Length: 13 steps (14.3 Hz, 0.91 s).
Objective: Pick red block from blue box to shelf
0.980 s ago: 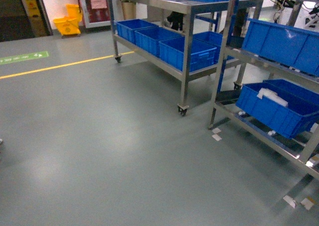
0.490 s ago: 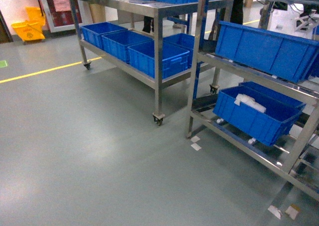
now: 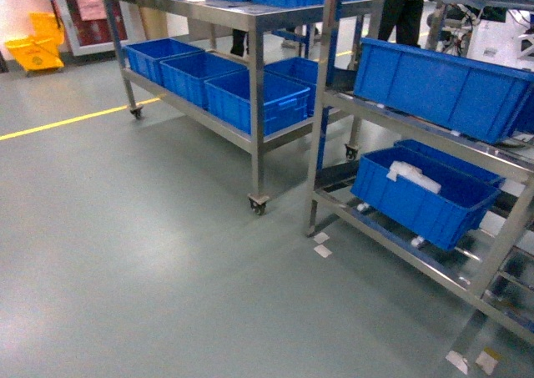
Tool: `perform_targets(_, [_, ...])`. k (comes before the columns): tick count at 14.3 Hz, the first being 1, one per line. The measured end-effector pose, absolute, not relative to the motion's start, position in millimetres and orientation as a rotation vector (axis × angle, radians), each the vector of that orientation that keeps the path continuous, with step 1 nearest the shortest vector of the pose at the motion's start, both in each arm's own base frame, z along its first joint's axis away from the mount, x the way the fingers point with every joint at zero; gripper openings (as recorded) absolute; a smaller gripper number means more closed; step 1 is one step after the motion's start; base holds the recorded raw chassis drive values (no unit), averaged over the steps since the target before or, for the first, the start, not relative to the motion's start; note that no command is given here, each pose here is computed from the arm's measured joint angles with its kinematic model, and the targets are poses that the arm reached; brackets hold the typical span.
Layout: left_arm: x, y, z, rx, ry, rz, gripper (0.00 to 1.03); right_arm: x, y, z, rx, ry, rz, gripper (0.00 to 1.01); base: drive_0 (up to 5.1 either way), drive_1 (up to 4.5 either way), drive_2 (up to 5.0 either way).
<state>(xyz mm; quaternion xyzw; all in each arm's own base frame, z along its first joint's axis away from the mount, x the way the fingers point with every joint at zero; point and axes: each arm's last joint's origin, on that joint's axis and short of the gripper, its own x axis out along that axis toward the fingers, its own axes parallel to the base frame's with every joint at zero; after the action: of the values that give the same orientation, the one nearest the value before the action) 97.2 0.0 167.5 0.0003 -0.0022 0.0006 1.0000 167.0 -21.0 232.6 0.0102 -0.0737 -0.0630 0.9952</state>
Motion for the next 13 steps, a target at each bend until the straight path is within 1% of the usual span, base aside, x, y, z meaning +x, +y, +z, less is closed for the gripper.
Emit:
perform_targets(3, [97.2, 0.0, 167.5, 0.001, -0.004, 0.000, 0.98, 167.0, -21.0, 232.6, 0.020, -0.148, -0.127, 0.28, -1.0, 3.07, -5.1])
perform_targets(13, [97.2, -0.1, 167.5, 0.001, -0.004, 0.000, 0.98, 166.7, -20.9, 232.9, 0.020, -0.150, -0.127, 0.28, -1.8, -1.84, -1.8])
